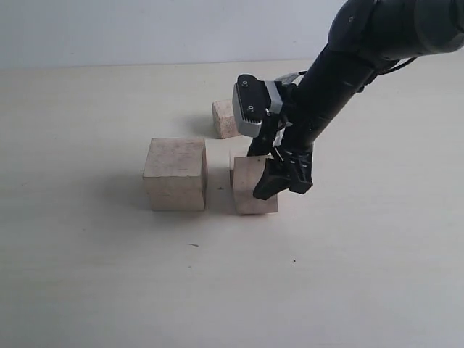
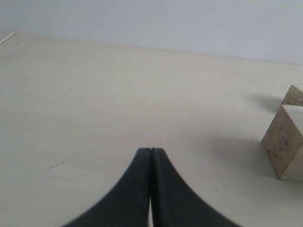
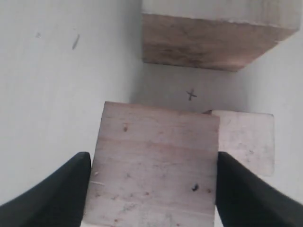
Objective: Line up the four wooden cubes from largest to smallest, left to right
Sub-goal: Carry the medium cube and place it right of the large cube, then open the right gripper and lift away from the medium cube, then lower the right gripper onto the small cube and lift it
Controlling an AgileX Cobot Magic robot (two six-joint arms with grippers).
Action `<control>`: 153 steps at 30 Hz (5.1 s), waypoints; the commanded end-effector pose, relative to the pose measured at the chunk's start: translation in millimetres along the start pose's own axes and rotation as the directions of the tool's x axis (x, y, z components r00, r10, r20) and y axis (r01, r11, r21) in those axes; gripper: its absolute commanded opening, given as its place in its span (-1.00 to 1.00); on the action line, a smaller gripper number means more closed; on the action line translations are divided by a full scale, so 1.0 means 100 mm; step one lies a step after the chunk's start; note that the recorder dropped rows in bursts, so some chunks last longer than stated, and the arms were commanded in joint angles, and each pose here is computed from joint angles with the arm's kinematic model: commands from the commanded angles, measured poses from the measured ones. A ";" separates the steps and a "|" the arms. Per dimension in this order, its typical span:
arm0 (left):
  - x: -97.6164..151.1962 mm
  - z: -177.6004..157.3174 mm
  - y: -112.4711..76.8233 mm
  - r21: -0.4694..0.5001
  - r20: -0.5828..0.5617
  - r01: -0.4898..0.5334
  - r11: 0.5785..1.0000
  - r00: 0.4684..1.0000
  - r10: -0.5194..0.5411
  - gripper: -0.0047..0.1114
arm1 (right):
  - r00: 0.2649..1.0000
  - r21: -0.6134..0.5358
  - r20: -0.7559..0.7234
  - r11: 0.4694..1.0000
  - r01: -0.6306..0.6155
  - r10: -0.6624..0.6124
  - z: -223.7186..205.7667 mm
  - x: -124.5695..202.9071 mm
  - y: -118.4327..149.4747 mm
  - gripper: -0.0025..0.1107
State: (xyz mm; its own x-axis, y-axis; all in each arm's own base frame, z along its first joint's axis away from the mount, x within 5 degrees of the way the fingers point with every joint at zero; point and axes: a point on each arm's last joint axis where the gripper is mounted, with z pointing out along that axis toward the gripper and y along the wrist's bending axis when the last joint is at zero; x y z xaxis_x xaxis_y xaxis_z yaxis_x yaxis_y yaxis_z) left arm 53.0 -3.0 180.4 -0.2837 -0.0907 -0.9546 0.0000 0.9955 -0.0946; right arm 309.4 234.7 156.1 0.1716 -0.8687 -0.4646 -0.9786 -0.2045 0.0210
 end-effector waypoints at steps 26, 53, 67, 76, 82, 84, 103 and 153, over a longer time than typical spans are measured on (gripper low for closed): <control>-0.01 0.00 0.00 0.006 0.015 -0.004 1.000 1.000 0.004 -0.92 | 0.984 0.057 0.147 0.994 0.097 -0.105 0.31 -0.01 -0.12 -0.96; -0.01 0.00 0.00 0.006 0.015 -0.004 1.000 1.000 0.004 -0.92 | 0.977 0.088 0.202 0.995 0.051 -0.068 0.32 -0.05 -0.16 -0.37; -0.01 0.00 0.00 0.006 0.015 -0.004 1.000 1.000 0.004 -0.92 | 0.969 0.100 0.246 0.995 0.003 -0.028 0.31 -0.09 -0.18 0.43; -0.01 0.00 0.00 0.006 0.015 -0.004 1.000 1.000 0.004 -0.92 | 0.959 0.170 0.277 0.985 0.010 -0.058 -0.06 -0.26 -0.14 0.43; -0.01 0.00 0.00 0.006 0.015 -0.004 1.000 1.000 0.004 -0.92 | 0.935 0.311 0.341 0.927 -0.210 0.097 -0.50 -0.41 -0.17 0.36; -0.01 0.00 0.00 0.006 0.015 -0.004 1.000 1.000 0.004 -0.92 | 0.856 0.358 0.431 0.816 -0.453 0.286 -0.62 -0.40 -0.26 0.08; -0.01 0.00 0.00 0.006 0.015 -0.004 1.000 1.000 0.004 -0.92 | 0.582 0.357 0.498 0.460 -0.813 0.642 -0.31 -0.50 -0.68 -0.96; -0.01 0.00 0.00 0.006 0.015 -0.004 1.000 1.000 0.004 -0.92 | 0.497 0.422 0.470 0.309 -0.853 0.730 0.58 -0.42 -0.94 0.47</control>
State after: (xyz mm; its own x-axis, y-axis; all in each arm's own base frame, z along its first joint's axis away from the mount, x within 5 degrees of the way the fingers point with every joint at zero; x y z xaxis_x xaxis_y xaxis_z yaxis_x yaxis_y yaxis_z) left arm 53.0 -3.0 180.4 -0.2831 -0.0907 -0.9548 0.0000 0.9955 -0.0945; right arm 386.0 316.6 121.9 -0.6871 -0.3694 -0.6256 -0.4977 0.8667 0.0348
